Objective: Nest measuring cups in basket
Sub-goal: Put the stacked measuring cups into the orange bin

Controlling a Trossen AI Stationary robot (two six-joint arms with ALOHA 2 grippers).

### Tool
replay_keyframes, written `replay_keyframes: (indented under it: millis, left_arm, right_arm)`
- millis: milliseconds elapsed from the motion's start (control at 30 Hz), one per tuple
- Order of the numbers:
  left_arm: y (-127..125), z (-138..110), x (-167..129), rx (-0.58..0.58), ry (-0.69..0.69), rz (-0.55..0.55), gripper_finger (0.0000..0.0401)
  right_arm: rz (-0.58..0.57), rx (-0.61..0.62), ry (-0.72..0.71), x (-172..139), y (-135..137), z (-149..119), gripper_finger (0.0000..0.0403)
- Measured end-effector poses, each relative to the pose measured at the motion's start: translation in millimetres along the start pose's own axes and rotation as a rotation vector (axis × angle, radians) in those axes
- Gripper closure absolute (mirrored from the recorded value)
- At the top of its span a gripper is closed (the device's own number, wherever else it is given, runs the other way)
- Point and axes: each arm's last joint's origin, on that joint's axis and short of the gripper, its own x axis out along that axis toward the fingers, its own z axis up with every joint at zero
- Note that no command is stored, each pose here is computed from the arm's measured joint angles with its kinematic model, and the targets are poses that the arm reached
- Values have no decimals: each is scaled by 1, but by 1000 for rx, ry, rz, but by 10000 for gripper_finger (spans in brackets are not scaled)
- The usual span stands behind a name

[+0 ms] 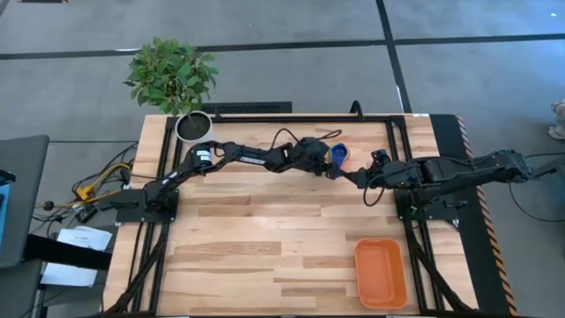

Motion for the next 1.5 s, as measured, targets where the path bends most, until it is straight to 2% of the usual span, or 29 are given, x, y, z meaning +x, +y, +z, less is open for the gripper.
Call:
replay_keyframes:
  millis: [133,233,600,933,1167,1500]
  left_arm:
    - [0,0,0,3,13,-11,50]
    - [1,-1,0,5,24,-6,66]
    - [3,-1,0,18,32,14,197]
    - [4,1,-1,16,28,17,272]
    - [8,6,-2,-11,18,23,298]
    - [16,17,-5,-74,24,21,303]
  right_arm:
    - [0,0,0,0,0,0,158]
    - [0,0,0,0,0,0,158]
    - [21,10,-10,0,2,1,158]
    - [28,15,-21,0,3,1,158]
    - [34,21,-23,0,4,2,158]
    - [25,49,-33,1,3,3,166]
